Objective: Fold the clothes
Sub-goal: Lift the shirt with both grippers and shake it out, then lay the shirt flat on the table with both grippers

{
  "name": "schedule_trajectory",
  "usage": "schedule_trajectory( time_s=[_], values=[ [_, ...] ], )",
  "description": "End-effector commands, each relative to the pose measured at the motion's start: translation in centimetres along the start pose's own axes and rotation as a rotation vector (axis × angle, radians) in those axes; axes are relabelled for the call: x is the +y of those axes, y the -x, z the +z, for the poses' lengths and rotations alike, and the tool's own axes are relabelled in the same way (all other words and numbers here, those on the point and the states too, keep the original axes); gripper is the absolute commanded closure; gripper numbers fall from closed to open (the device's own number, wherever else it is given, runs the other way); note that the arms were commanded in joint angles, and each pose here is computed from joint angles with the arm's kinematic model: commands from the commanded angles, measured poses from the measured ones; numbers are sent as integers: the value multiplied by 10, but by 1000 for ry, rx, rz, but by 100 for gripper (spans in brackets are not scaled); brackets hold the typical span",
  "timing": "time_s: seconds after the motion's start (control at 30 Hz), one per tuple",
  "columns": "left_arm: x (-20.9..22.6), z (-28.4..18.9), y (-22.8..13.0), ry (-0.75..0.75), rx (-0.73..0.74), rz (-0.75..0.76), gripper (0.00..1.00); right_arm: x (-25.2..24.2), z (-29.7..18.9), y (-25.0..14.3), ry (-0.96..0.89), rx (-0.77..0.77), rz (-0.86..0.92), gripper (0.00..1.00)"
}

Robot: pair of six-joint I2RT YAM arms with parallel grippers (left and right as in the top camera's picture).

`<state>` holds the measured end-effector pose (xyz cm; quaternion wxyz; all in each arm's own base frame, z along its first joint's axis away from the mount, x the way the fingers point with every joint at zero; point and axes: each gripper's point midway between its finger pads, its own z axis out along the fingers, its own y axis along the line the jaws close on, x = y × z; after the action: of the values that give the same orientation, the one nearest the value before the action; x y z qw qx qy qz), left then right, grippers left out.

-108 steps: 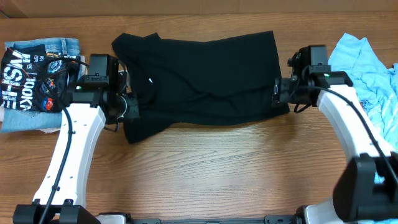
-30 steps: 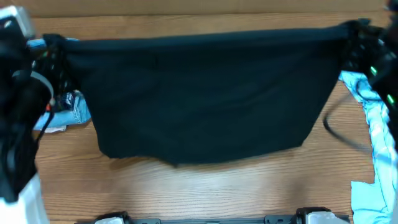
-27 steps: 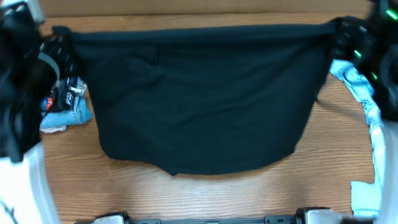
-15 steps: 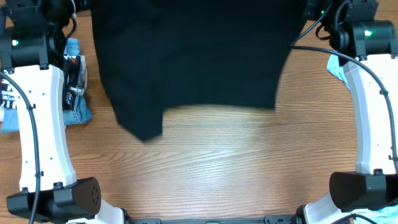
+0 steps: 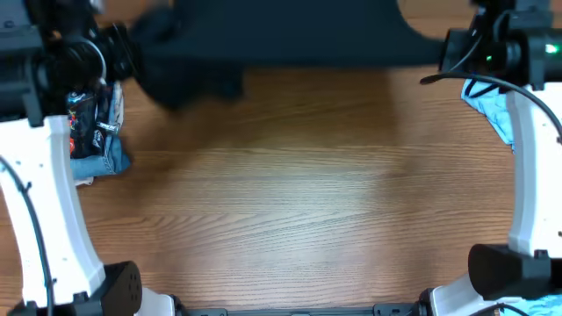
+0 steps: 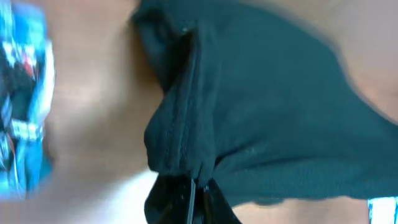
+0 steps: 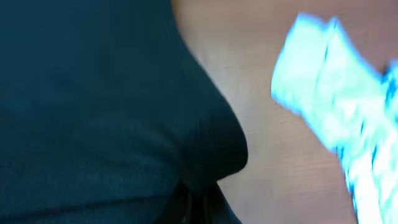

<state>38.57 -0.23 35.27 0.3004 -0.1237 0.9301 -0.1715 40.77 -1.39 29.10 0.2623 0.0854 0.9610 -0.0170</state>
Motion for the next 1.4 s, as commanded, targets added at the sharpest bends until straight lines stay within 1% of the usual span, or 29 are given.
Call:
schedule_trajectory(
  time_s=[0.0, 0.07, 0.1, 0.13, 0.27, 0.43, 0.57, 0.7, 0.73, 0.87, 0.93, 0.97, 1.07, 1.13, 1.27, 1.37],
  values=[
    [35, 45, -36, 94, 202, -17, 96, -23, 45, -38, -96, 181, 0, 96],
    [47, 68, -64, 116, 322, -40, 96, -26, 64, -61, -108, 259, -7, 96],
    [55, 84, -86, 129, 404, -62, 96, -27, 76, -77, -114, 308, -12, 96],
    [58, 89, -93, 134, 431, -69, 96, -27, 79, -82, -116, 322, -13, 96],
    [80, 119, -152, 171, 626, -122, 96, -32, 102, -122, -137, 436, -20, 96],
    [102, 139, -211, 201, 766, -168, 96, -39, 120, -148, -153, 493, 4, 96],
    [115, 148, -239, 225, 814, -177, 96, -42, 124, -151, -156, 492, 15, 96],
    [122, 149, -245, 256, 823, -167, 96, -41, 124, -150, -155, 489, 15, 96],
    [122, 149, -245, 256, 821, -166, 94, -41, 124, -150, -155, 489, 15, 96],
    [122, 149, -244, 255, 817, -158, 81, -41, 124, -150, -155, 489, 15, 95],
    [122, 149, -240, 253, 806, -154, 71, -41, 124, -150, -155, 489, 15, 93],
    [121, 149, -237, 250, 792, -150, 66, -41, 124, -150, -155, 489, 15, 92],
    [117, 151, -221, 237, 728, -145, 59, -41, 124, -150, -155, 489, 15, 91],
    [109, 156, -205, 200, 667, -151, 52, -41, 125, -150, -155, 486, 15, 91],
    [81, 172, -188, 55, 591, -137, 50, -41, 125, -148, -153, 480, 16, 91],
    [66, 181, -186, 28, 566, -76, 51, -41, 126, -148, -153, 479, 16, 91]
  ],
)
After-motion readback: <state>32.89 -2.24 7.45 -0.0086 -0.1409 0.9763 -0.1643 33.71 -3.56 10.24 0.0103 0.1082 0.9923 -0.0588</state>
